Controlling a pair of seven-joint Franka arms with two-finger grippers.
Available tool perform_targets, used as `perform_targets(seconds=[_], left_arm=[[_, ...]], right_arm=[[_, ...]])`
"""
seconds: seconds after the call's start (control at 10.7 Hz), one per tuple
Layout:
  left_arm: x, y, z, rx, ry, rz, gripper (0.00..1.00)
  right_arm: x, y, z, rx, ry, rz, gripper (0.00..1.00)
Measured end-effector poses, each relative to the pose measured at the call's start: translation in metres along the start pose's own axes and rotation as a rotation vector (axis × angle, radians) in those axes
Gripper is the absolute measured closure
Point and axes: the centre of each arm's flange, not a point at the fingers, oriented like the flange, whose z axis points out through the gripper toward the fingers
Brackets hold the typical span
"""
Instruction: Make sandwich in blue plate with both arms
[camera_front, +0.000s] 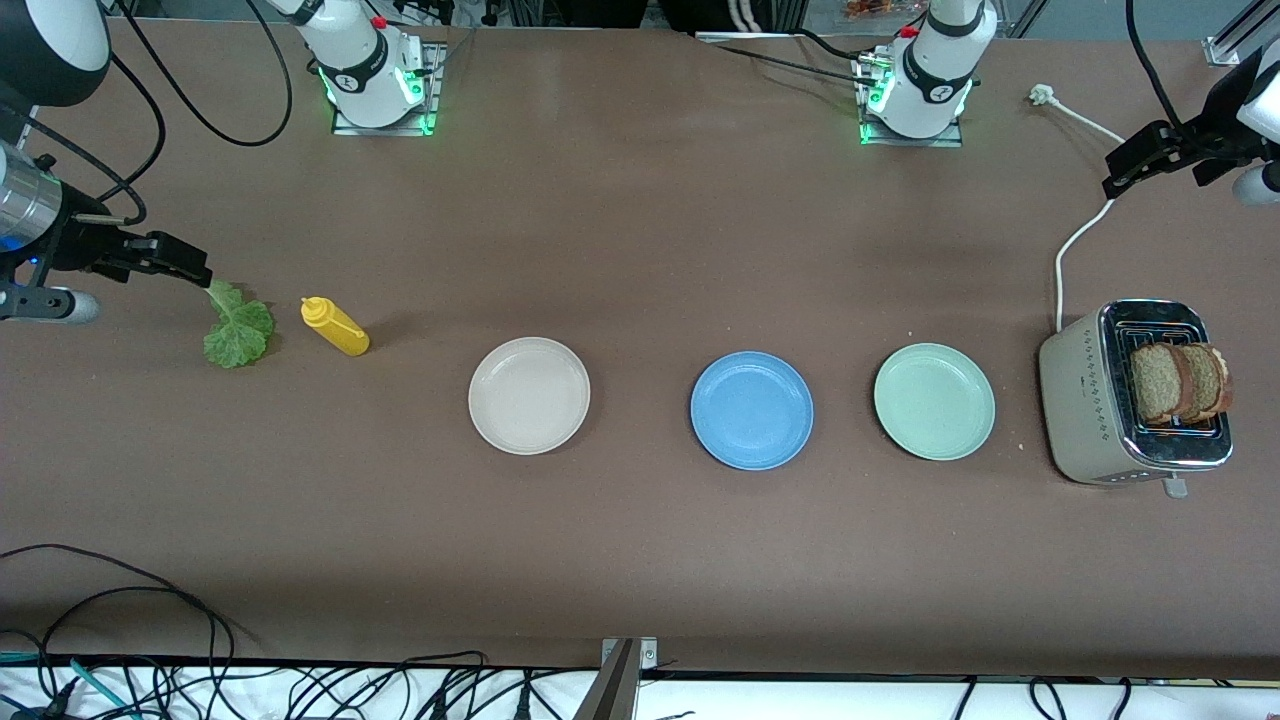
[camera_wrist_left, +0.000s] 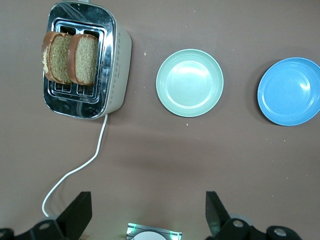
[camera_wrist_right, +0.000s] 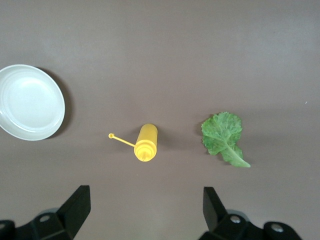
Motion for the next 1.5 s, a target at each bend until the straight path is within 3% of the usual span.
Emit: perform_targets(seconds=[0.56, 1.12, 1.5], left_arm=[[0.000, 0.000, 0.000, 0.000, 0.000, 0.000, 0.00], [0.000, 0.000, 0.000, 0.000, 0.000, -0.001, 0.00], [0.000, 0.000, 0.000, 0.000, -0.001, -0.001, 0.00]], right_arm=[[-0.002, -0.020, 0.000, -0.065, -0.001, -0.048, 0.00], [-0.002, -0.021, -0.001, -0.066, 0.006, -0.051, 0.00], [-0.004, -0.011, -0.022, -0.063, 0.050, -0.035, 0.00]])
